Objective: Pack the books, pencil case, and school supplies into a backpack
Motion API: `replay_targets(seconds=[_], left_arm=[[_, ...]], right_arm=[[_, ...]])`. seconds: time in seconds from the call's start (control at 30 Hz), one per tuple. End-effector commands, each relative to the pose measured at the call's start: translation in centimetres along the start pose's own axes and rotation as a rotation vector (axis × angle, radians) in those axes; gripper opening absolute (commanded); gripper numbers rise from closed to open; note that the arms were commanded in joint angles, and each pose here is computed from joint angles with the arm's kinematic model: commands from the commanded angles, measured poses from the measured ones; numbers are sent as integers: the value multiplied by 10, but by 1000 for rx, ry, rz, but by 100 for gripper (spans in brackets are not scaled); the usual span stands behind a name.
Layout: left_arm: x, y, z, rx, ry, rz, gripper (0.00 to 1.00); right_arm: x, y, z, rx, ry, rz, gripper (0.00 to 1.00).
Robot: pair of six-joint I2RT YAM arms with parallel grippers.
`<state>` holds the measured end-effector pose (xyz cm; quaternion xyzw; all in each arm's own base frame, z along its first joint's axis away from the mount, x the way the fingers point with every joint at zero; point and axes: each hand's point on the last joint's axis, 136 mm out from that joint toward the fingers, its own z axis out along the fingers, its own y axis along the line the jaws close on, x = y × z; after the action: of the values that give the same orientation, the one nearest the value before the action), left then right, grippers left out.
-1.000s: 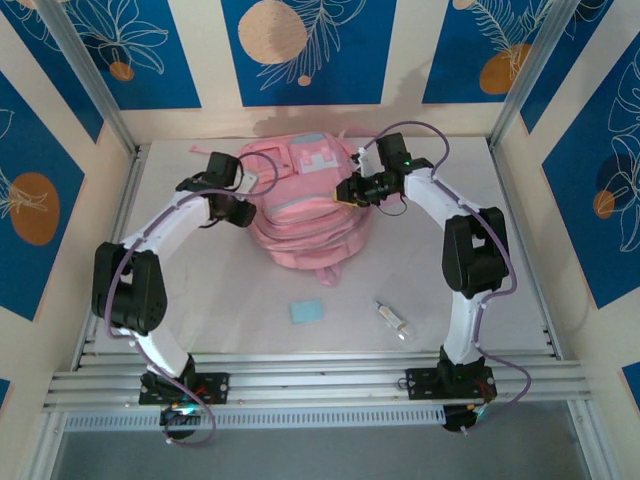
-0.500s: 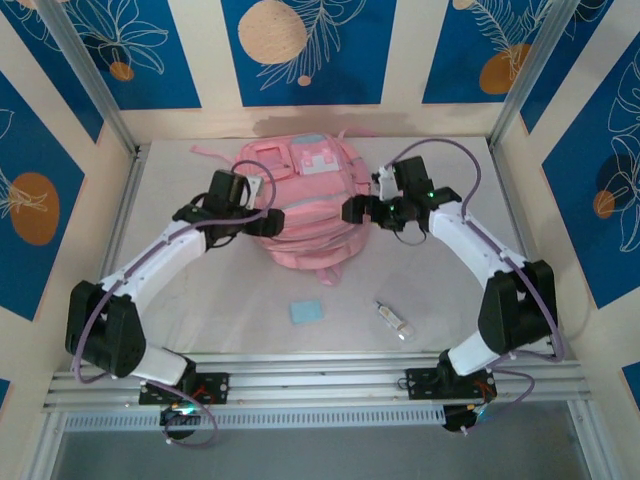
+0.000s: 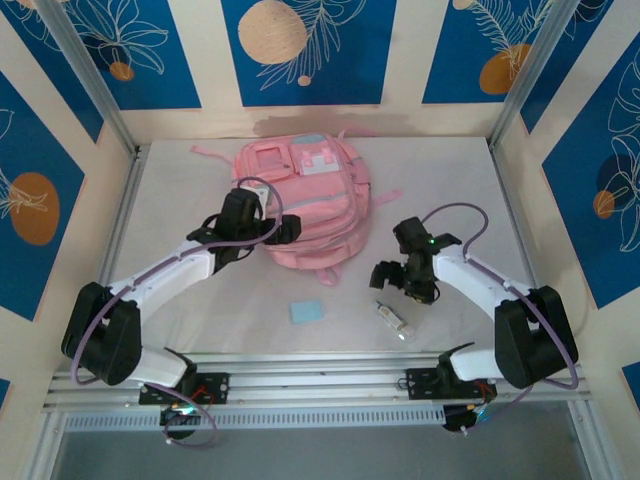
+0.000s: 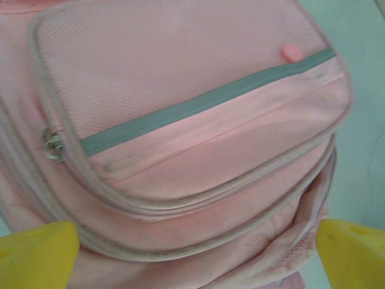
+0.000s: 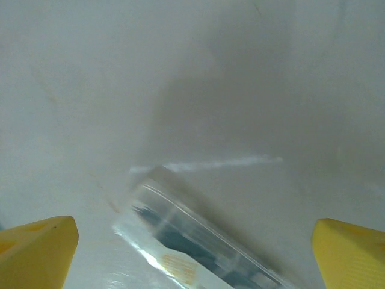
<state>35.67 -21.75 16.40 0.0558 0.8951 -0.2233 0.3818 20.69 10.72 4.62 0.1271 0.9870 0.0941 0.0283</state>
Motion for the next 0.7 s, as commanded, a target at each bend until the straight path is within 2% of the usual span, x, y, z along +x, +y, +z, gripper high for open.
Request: replay_targets(seconds=[0.0, 0.23, 0.43, 0.57, 0.67], left_arm=[[-3, -9, 2, 30, -42, 18, 100], [3, -9, 4, 31, -8, -56, 100], [6, -14, 7, 53, 32, -55, 100], [8, -16, 5, 61, 36, -47, 100], [9, -19, 4, 83, 41, -36, 100]], right_arm=[[18, -11, 3, 38, 11, 60, 99], [50, 12, 13, -14, 63, 27, 100], [57, 27, 12, 15, 57, -26, 96], [54, 24, 10, 58, 41, -74, 87], [49, 13, 12, 139, 24, -133, 74]])
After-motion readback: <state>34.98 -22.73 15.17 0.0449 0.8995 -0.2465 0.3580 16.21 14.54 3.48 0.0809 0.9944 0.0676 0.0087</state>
